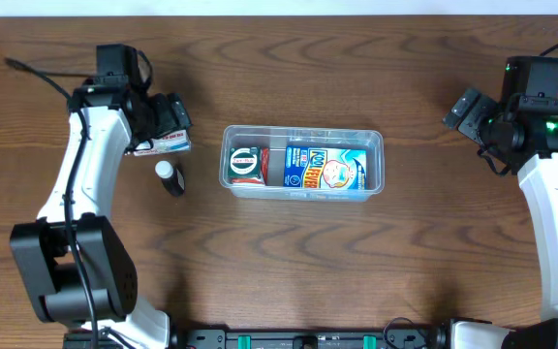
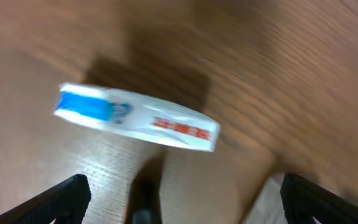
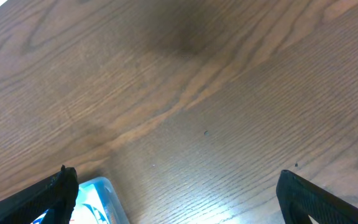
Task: Pack container
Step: 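Reach the left gripper to the white Panadol box, then grasp the Panadol box with the left gripper and lift it, then carry the Panadol box over the container and lower it in, then open the left gripper and withdraw toward the dark bottle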
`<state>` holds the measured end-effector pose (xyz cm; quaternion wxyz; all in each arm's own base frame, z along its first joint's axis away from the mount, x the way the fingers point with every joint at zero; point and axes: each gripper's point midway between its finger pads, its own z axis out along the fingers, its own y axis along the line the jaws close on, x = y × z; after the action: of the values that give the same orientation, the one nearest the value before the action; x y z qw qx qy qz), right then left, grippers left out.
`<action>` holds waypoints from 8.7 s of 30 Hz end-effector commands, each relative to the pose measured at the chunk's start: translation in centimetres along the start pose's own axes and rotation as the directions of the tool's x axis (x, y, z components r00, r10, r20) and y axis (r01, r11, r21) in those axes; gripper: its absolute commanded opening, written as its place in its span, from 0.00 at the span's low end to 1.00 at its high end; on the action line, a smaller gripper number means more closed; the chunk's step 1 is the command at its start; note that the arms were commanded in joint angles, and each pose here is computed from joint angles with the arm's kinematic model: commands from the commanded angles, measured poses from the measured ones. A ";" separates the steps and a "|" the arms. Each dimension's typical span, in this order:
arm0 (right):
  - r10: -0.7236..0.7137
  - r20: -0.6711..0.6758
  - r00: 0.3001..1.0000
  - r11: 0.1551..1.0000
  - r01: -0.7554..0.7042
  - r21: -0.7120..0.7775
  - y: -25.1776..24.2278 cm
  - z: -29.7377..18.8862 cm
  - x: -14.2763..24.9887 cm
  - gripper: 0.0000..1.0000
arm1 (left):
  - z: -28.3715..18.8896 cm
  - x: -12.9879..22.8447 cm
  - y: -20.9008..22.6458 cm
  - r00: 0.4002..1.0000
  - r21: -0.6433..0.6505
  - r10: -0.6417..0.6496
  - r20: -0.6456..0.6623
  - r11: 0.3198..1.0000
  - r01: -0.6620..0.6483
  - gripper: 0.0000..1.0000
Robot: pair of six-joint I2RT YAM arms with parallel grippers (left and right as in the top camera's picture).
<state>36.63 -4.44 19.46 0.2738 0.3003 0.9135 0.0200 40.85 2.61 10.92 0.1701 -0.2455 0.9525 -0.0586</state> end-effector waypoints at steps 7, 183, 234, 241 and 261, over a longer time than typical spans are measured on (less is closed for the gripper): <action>0.013 0.007 1.000 1.000 -0.013 0.008 -0.2 0.0 -0.3 0.99 | 2.5 -1.7 2.1 0.904 -0.061 -0.422 0.061 0.903 0.426 0.98; 0.011 0.006 1.000 1.000 -0.011 0.007 -0.2 0.0 -0.3 0.99 | -8.6 20.7 -24.8 0.270 0.369 0.919 0.289 0.154 -0.917 0.39; 0.011 0.006 1.000 1.000 -0.011 0.007 -0.2 0.0 -0.3 0.99 | 1.1 23.0 -25.4 -0.511 0.117 0.783 0.355 -0.580 -0.806 0.78; 0.011 0.006 1.000 1.000 -0.011 0.007 -0.2 0.0 -0.3 0.99 | -5.8 20.8 -27.5 -0.506 -0.026 0.744 0.438 -0.551 -0.834 0.98; 0.011 0.006 1.000 1.000 -0.011 0.007 -0.2 0.0 -0.3 0.99 | -9.8 2.7 -4.2 0.904 -0.111 0.418 0.087 0.906 -0.408 0.98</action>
<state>36.61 -4.43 19.45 0.2734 0.3002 0.9136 0.0201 37.39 -3.86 21.20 0.2421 0.0481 0.9678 0.0489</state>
